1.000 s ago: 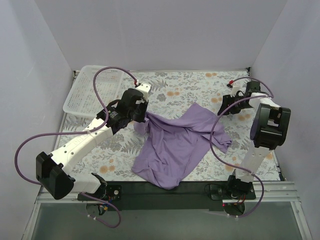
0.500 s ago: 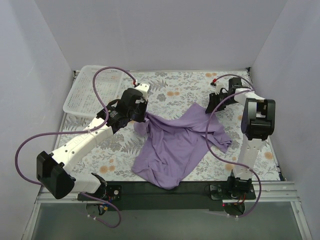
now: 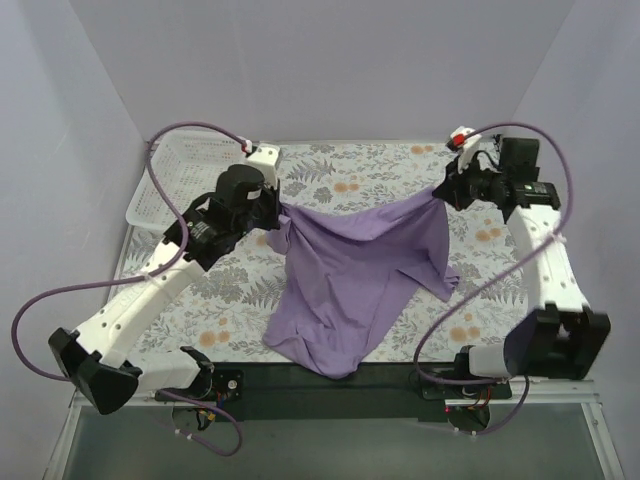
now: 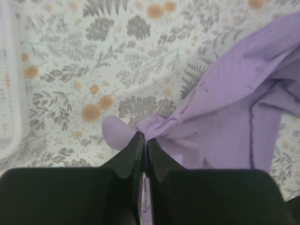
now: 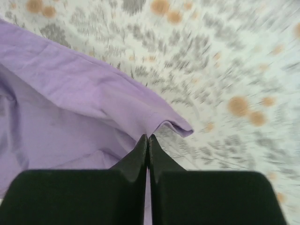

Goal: Fold and stack the t-shirts
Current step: Flatten the tshirt out

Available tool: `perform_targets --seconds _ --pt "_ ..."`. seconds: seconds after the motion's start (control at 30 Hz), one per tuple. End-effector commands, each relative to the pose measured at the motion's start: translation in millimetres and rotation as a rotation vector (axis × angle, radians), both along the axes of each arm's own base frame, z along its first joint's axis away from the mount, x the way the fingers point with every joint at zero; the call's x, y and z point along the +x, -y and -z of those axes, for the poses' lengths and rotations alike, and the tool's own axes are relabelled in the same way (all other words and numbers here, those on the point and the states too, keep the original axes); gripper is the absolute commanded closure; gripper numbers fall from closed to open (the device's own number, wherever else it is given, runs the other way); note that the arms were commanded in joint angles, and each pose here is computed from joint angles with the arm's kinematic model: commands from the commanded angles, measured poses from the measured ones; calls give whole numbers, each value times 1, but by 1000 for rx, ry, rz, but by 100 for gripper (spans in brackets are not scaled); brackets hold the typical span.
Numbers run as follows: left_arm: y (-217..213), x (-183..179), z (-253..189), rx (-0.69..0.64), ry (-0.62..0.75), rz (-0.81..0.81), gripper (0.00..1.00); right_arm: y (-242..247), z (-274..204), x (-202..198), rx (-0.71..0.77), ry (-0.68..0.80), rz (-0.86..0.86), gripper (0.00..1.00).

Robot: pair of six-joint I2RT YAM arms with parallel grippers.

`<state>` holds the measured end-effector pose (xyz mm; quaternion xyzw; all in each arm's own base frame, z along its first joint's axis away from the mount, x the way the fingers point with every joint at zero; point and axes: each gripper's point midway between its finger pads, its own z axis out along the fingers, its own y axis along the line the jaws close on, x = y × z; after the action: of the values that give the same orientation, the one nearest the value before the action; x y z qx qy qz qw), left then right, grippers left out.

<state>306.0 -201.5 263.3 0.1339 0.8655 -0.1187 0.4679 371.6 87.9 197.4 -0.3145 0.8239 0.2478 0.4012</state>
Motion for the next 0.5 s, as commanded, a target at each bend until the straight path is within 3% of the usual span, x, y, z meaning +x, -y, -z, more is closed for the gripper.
perform_targets --seconds 0.0,0.1,0.2,0.23,0.33,0.47 --pt "-23 -9 -115 -158 264 -50 100 5 -120 -27 -76 375 9 99" --pt "-30 -19 -167 -238 374 -45 100 22 -207 -48 -142 609 123 99" --pt "-34 -37 -237 -346 505 -4 100 35 -304 -79 -160 840 232 99" --pt "-43 -52 -279 -410 584 10 100 37 -347 -99 -150 945 265 99" --pt "-54 -80 -337 -516 698 54 100 45 -412 -141 -140 1121 343 99" --pt "-64 -136 -402 -682 846 193 100 60 -461 -187 -136 1283 463 99"
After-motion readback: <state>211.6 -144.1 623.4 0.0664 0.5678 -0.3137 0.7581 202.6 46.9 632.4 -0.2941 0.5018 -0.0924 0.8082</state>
